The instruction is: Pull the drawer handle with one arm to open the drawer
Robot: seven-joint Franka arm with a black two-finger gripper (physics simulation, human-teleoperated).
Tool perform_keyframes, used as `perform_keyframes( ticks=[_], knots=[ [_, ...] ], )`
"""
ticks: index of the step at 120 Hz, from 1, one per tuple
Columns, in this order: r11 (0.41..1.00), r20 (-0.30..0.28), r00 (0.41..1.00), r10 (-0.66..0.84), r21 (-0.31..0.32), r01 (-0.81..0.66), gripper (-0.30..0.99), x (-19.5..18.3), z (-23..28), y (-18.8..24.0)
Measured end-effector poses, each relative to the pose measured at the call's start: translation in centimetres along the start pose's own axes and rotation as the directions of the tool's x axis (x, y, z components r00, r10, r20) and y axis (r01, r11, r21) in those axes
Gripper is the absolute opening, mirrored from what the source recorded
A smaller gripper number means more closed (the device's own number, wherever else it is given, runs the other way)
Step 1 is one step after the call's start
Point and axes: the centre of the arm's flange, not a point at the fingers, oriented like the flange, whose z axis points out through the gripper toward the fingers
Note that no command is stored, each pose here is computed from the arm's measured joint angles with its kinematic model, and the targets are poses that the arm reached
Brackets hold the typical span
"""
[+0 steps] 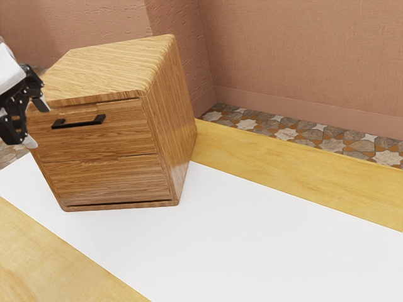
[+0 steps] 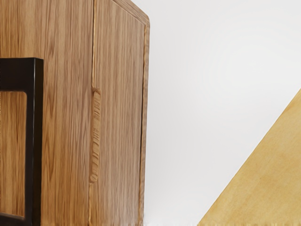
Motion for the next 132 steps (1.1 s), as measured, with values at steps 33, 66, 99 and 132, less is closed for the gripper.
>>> perform_keyframes(
  ticks=[33,66,99,132],
  knots=[
    [0.993,0.047,0.992,0.113,0.023,-0.115,0.69,1.6,1.9,-0.5],
    [0.990,0.077,0.990,0.120,0.071,-0.125,0.69,2.1,1.5,-0.8],
    [0.995,0.084,0.994,0.065,0.072,-0.071,0.69,3.1,4.2,-2.0],
    [0.996,0.075,0.997,0.028,0.082,-0.034,0.69,3.5,7.2,-2.5]
  ],
)
